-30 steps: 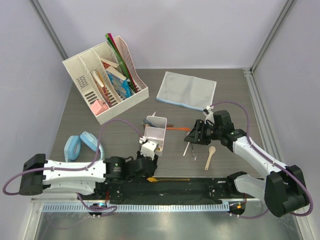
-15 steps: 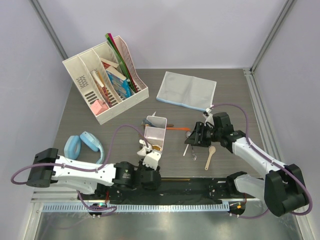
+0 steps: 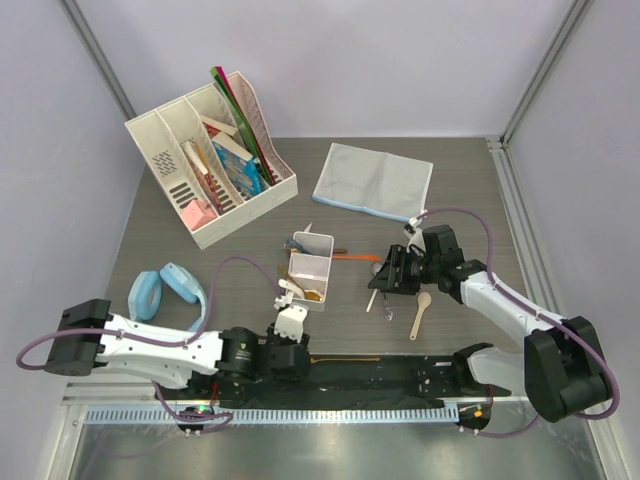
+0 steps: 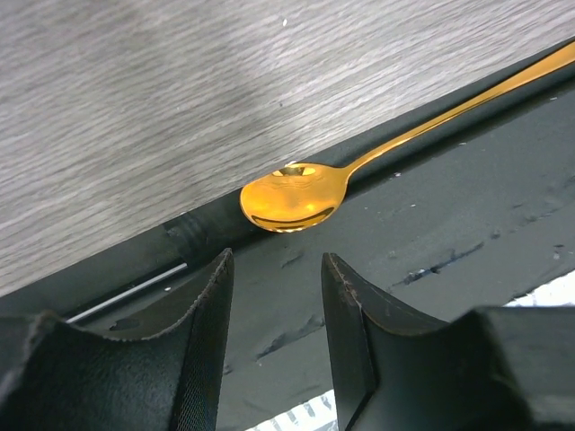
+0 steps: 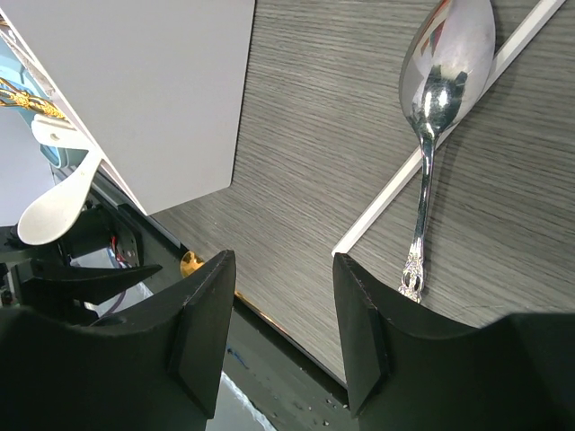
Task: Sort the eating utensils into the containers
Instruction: Pick up the fork from the corner of the board.
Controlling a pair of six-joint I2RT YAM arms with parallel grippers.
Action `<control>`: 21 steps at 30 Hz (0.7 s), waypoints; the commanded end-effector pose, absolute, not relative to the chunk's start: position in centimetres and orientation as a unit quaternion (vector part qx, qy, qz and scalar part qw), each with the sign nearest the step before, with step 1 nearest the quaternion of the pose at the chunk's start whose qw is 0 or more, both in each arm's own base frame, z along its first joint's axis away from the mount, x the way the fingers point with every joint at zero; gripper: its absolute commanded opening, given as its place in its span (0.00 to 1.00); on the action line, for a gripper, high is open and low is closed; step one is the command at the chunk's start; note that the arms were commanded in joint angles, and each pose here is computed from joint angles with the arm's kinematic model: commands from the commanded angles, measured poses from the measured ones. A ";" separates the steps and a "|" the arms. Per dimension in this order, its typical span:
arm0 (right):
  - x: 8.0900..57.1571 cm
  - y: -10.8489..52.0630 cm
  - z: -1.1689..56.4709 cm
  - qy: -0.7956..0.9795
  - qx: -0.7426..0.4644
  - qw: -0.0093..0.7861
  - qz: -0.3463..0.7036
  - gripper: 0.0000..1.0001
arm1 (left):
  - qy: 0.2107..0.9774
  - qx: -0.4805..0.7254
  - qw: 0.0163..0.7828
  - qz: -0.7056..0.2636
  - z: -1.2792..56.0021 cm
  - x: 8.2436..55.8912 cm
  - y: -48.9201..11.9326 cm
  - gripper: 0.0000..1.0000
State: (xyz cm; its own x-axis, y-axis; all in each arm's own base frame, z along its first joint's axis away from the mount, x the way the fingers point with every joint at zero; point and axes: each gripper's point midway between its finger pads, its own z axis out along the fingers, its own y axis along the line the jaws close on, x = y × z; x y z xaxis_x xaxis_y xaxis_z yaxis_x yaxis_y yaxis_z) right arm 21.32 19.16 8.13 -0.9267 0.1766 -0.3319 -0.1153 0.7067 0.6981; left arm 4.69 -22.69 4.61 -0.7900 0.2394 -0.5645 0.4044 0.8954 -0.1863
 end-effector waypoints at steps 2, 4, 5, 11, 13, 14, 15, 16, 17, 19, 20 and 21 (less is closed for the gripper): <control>22.0 19.7 9.2 0.893 0.004 0.213 0.396 0.53 | 0.933 0.157 0.280 -0.164 4.1 4.7 -23.8 0.45; 21.9 19.6 9.0 0.894 0.005 0.211 0.395 0.53 | 0.933 0.156 0.286 -0.156 3.8 5.0 -23.9 0.45; 21.9 19.6 9.0 0.894 0.004 0.212 0.395 0.53 | 0.932 0.155 0.291 -0.152 3.8 5.2 -23.8 0.45; 21.8 19.6 9.2 0.893 0.003 0.213 0.396 0.53 | 0.929 0.156 0.311 -0.124 3.2 6.1 -24.1 0.45; 21.8 19.6 9.4 0.892 0.003 0.216 0.396 0.53 | 0.928 0.153 0.316 -0.124 3.2 6.3 -24.5 0.45; 21.8 19.6 9.3 0.893 0.001 0.215 0.396 0.53 | 0.928 0.154 0.317 -0.121 3.0 6.3 -24.5 0.45; 21.7 19.6 9.3 0.893 0.002 0.213 0.396 0.53 | 0.928 0.154 0.318 -0.122 3.0 6.3 -24.6 0.45; 21.7 19.5 9.3 0.893 0.002 0.214 0.395 0.53 | 0.928 0.155 0.318 -0.121 2.9 6.3 -24.6 0.45; 21.7 19.5 9.2 0.893 0.000 0.215 0.395 0.53 | 0.928 0.155 0.318 -0.120 2.9 6.4 -24.6 0.45; 21.7 19.5 9.2 0.894 0.000 0.214 0.394 0.53 | 0.927 0.158 0.317 -0.123 2.8 6.3 -24.6 0.45; 21.6 19.5 9.1 0.894 0.000 0.212 0.394 0.53 | 0.927 0.161 0.316 -0.121 2.7 6.2 -24.6 0.45; 21.7 19.5 9.1 0.894 0.000 0.212 0.394 0.53 | 0.927 0.163 0.316 -0.123 2.9 6.2 -24.7 0.45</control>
